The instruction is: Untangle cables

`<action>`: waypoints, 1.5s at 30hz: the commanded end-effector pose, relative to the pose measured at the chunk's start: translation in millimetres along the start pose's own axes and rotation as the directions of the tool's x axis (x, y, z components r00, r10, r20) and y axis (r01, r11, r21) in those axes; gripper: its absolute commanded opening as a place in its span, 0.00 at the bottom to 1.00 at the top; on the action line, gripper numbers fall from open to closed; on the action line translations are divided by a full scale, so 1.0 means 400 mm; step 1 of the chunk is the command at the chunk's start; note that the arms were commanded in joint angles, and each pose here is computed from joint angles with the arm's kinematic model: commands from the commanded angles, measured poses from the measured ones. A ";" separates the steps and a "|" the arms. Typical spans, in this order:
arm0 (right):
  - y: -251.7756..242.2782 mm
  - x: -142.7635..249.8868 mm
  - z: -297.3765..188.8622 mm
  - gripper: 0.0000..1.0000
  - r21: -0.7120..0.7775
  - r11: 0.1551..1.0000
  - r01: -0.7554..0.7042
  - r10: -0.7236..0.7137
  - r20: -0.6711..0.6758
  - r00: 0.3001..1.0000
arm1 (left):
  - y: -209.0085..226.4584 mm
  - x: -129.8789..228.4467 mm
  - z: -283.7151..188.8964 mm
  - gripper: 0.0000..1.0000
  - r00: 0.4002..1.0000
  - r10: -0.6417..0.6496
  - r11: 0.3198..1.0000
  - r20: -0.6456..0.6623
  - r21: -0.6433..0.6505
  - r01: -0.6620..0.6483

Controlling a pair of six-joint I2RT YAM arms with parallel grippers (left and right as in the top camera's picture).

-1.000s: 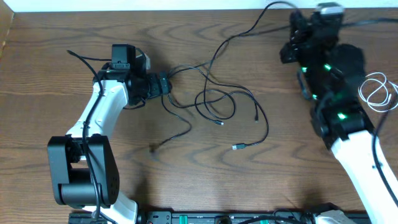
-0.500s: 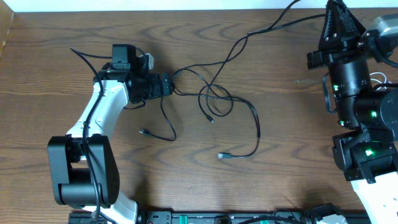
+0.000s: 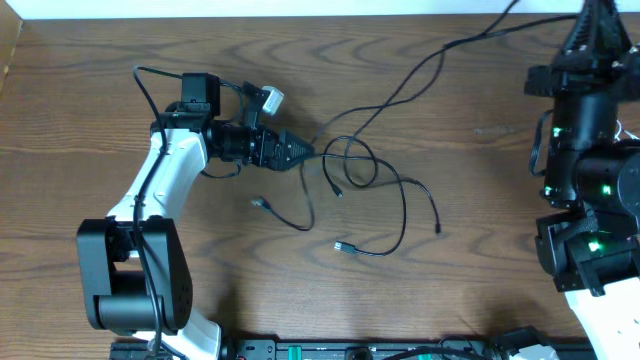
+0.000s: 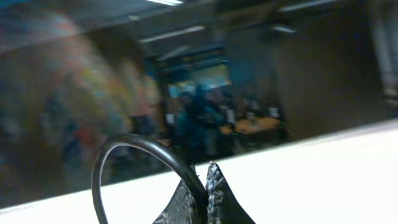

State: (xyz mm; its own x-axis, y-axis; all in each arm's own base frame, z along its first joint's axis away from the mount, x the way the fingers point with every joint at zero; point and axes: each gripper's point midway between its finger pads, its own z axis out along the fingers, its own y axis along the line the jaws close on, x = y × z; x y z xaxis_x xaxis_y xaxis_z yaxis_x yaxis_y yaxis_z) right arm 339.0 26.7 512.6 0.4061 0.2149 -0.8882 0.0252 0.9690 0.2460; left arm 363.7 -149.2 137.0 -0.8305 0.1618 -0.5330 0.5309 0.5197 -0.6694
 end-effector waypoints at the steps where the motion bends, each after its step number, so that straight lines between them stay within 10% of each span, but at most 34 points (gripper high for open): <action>1: -0.064 -0.021 -0.017 0.01 0.139 0.989 0.043 -0.043 0.000 0.999 | -0.049 -0.013 -0.013 0.98 0.995 0.091 0.992 0.040 0.081 -0.094; 18: -0.232 0.306 -0.123 0.01 0.291 0.847 0.445 -0.219 -0.571 0.791 | -0.028 -0.008 -0.011 0.98 0.996 0.088 0.996 0.022 0.032 -0.089; 45: -0.518 0.635 -0.364 0.01 0.447 0.650 0.615 0.234 -0.887 0.398 | -0.022 -0.006 -0.011 0.98 0.997 0.080 0.997 0.018 0.020 -0.081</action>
State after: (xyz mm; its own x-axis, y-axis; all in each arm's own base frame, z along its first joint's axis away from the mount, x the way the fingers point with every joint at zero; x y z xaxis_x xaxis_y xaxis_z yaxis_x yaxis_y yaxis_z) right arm 300.3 -98.2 189.9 -0.6523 0.3603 -0.6668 0.6543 0.7117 -0.2556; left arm 361.6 -152.8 143.0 -0.7955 0.1807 -0.5783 0.5849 0.4779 -0.6553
